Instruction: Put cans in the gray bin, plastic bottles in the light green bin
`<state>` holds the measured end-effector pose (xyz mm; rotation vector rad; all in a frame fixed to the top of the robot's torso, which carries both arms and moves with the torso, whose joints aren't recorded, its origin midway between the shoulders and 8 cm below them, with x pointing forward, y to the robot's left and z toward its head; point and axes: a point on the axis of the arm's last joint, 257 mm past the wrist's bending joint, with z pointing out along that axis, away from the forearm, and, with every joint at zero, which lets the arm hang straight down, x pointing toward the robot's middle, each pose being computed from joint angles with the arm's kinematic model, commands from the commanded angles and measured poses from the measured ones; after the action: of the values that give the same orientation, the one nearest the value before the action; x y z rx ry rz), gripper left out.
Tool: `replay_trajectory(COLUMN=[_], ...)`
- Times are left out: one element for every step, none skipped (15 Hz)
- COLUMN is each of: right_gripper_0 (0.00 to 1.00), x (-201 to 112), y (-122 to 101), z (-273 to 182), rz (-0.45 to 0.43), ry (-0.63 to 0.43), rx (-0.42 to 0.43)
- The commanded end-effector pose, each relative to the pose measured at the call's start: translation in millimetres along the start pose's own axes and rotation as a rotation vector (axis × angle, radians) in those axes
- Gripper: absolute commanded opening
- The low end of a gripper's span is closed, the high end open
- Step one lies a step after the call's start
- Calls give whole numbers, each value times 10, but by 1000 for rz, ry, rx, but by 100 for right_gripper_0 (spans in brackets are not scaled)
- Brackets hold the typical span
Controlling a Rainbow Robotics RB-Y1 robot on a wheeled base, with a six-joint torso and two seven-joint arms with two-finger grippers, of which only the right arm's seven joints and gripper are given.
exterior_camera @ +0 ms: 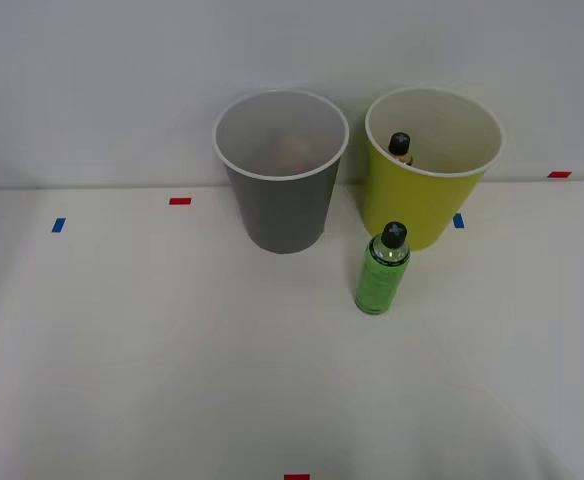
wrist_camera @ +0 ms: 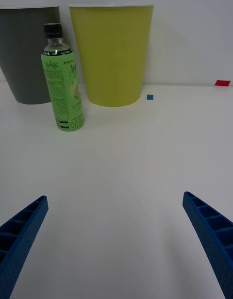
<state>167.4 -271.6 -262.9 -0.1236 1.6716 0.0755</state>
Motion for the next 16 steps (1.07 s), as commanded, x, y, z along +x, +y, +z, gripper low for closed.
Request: replay_trajectory(right_gripper_0=[97, 97, 97, 97, 97, 97, 96, 97, 97, 96, 97, 97, 97, 96, 97, 97], x=[0, 0, 0, 0, 0, 0, 0, 0, 0, 0, 0, 0, 0, 0, 0, 0], y=[0, 0, 0, 0, 0, 0, 0, 0, 0, 0, 0, 0, 0, 0, 0, 0], z=[0, 0, 0, 0, 0, 0, 0, 0, 0, 0, 0, 0, 0, 0, 0, 0], rz=[0, 0, 0, 0, 0, 0, 0, 0, 0, 0, 0, 0, 0, 0, 0, 0], ry=[0, 0, 0, 0, 0, 0, 0, 0, 0, 0, 0, 0, 0, 0, 0, 0], rx=[0, 0, 0, 0, 0, 0, 0, 0, 0, 0, 0, 0, 0, 0, 0, 0])
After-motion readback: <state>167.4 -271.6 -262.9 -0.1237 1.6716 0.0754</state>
